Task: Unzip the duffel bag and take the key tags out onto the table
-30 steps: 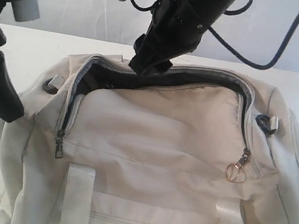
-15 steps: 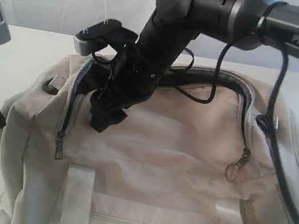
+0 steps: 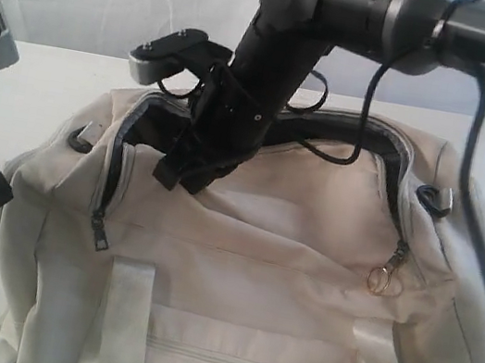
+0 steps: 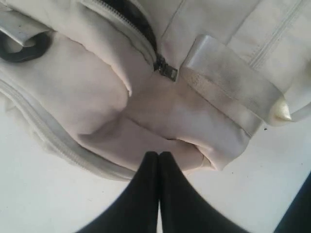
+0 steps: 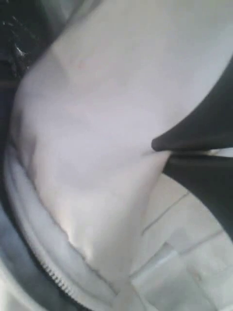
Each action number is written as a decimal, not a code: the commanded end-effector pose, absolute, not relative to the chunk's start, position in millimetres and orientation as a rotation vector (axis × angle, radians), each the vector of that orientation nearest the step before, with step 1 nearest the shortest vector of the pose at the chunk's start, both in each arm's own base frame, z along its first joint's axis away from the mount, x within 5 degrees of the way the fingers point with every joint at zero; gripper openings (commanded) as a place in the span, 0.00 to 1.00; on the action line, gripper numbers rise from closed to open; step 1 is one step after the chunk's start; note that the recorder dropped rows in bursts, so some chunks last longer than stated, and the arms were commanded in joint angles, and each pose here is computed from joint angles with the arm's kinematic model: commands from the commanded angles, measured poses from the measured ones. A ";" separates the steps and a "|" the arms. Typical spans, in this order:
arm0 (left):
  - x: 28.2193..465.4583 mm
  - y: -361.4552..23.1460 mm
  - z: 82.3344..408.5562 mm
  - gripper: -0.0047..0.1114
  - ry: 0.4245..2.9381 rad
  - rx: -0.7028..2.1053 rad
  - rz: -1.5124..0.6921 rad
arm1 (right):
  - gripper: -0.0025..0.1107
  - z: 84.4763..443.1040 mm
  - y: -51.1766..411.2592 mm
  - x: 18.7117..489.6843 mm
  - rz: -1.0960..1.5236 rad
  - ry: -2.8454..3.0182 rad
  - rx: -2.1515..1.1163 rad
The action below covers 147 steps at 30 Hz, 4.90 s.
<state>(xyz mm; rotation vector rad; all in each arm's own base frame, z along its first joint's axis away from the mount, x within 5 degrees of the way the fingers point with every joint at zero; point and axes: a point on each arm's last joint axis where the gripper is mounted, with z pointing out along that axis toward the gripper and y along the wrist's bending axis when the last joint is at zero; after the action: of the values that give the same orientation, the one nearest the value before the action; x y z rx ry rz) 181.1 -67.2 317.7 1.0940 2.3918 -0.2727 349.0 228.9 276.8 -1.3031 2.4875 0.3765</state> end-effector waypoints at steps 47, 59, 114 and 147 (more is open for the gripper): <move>202.1 -100.9 278.1 0.04 2.428 0.932 -0.812 | 0.19 327.7 245.9 235.9 0.377 2.457 -1.459; 191.6 -109.2 284.6 0.04 2.299 1.117 -0.979 | 0.58 344.8 187.8 270.7 -0.087 2.497 -1.168; 174.9 -112.6 290.0 0.04 2.199 1.324 -1.160 | 0.02 370.5 100.2 211.0 0.534 2.433 -0.960; 214.9 -112.3 299.2 0.04 2.142 0.937 -0.872 | 0.46 236.3 70.0 112.3 0.610 2.809 -1.063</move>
<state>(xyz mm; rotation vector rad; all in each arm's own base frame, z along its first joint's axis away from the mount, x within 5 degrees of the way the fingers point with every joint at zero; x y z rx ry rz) 210.9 -110.2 295.6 1.0024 2.1642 -0.8501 117.5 71.3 238.9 -1.0121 2.7918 0.6058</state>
